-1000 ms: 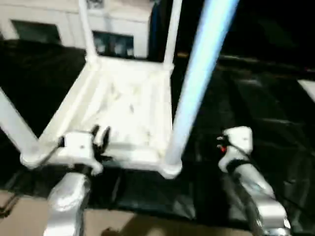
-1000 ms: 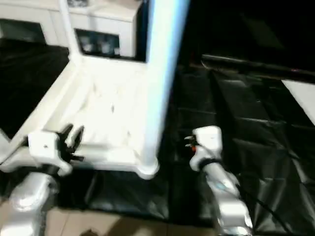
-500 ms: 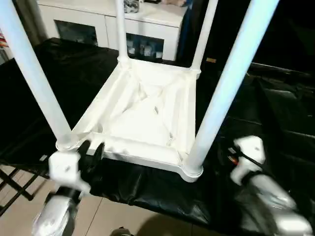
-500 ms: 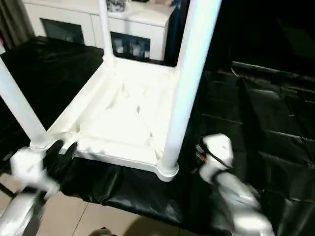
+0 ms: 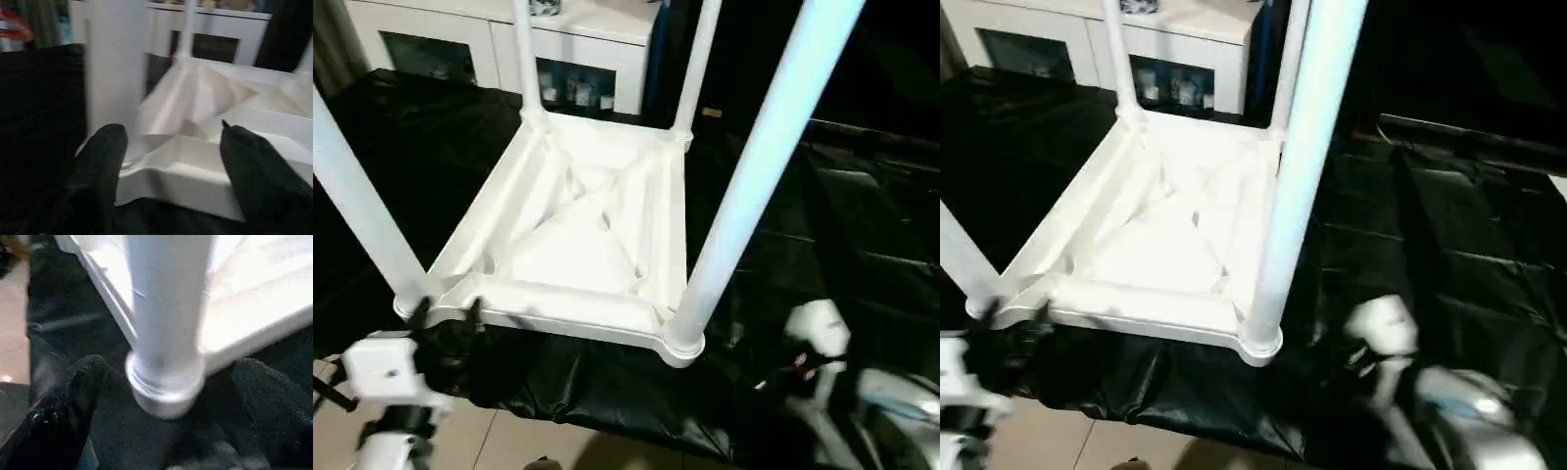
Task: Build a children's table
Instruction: Flip table
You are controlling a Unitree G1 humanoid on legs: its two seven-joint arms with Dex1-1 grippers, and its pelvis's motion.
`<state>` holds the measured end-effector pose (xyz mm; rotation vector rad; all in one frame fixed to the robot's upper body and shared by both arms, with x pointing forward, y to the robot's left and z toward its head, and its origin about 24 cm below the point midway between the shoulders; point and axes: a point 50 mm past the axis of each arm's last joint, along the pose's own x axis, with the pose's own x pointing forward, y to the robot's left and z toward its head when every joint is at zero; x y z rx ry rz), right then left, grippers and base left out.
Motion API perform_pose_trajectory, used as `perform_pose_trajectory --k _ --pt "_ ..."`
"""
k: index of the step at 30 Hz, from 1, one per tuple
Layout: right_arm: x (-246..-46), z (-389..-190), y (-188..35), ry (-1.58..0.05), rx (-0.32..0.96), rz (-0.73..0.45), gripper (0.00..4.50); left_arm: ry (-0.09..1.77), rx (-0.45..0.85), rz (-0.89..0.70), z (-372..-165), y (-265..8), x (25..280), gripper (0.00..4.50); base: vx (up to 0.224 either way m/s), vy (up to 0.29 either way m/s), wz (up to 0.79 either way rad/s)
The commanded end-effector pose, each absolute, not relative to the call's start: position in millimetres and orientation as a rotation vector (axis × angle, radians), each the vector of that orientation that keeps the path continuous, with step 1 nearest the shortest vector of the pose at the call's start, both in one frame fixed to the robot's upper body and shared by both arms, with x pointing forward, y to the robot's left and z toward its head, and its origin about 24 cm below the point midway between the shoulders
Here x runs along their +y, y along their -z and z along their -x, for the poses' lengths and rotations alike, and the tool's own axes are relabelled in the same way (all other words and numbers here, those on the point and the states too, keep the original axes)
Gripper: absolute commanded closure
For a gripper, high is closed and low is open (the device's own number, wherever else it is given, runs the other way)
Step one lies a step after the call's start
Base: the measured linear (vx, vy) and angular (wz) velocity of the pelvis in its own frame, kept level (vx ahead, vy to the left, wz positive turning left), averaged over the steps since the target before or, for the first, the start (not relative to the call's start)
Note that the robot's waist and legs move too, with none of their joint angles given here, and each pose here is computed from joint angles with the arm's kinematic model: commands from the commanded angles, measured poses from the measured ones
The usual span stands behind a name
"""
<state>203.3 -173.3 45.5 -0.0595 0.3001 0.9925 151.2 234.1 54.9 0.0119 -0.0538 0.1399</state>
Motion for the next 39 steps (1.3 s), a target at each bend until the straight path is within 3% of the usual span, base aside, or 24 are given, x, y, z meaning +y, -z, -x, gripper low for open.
perform_pose_trajectory --k 1,9,13,18,22,25,31,33,39 --pt "-168.2 -211.7 -45.8 -0.978 0.273 0.082 0.00 -0.171 -0.060 -0.005 -142.1 -58.1 235.9 0.69 0.000 0.000 0.00" --pt "-149.4 -232.9 -43.2 -0.837 0.210 0.052 0.00 -0.228 -0.035 -0.048 -129.3 -58.7 241.1 0.03 0.000 0.000 0.00" --pt "-143.8 -236.8 -33.8 -0.760 0.205 0.031 0.00 -0.223 0.022 -0.104 -132.2 -55.1 256.1 0.03 0.000 0.000 0.00" --pt "-161.5 -241.5 -29.3 -0.552 0.205 0.006 0.00 -0.059 0.096 -0.102 -153.3 -50.2 261.2 0.03 0.000 0.000 0.00" --pt "-190.7 -240.0 -23.2 -0.351 0.230 0.034 0.00 -0.022 0.117 -0.100 -174.5 -45.2 262.9 0.03 0.000 0.000 0.00" --pt "-201.5 -239.3 -24.1 -0.303 0.225 0.029 0.00 -0.015 0.118 -0.071 -183.5 -43.8 258.8 0.03 0.000 0.000 0.00" --pt "-202.5 -236.5 -23.8 -0.315 0.241 0.046 0.00 0.034 0.101 -0.030 -197.3 -43.1 247.0 0.03 0.000 0.000 0.00" --pt "-196.6 -228.4 -22.6 -0.388 0.277 0.045 0.00 0.108 0.057 0.023 -206.1 -47.0 233.9 0.03 0.000 0.000 0.00" --pt "-203.5 -211.1 -23.0 -0.461 0.326 0.080 0.00 0.201 0.064 0.069 -202.2 -43.1 220.6 0.03 0.000 0.000 0.00"
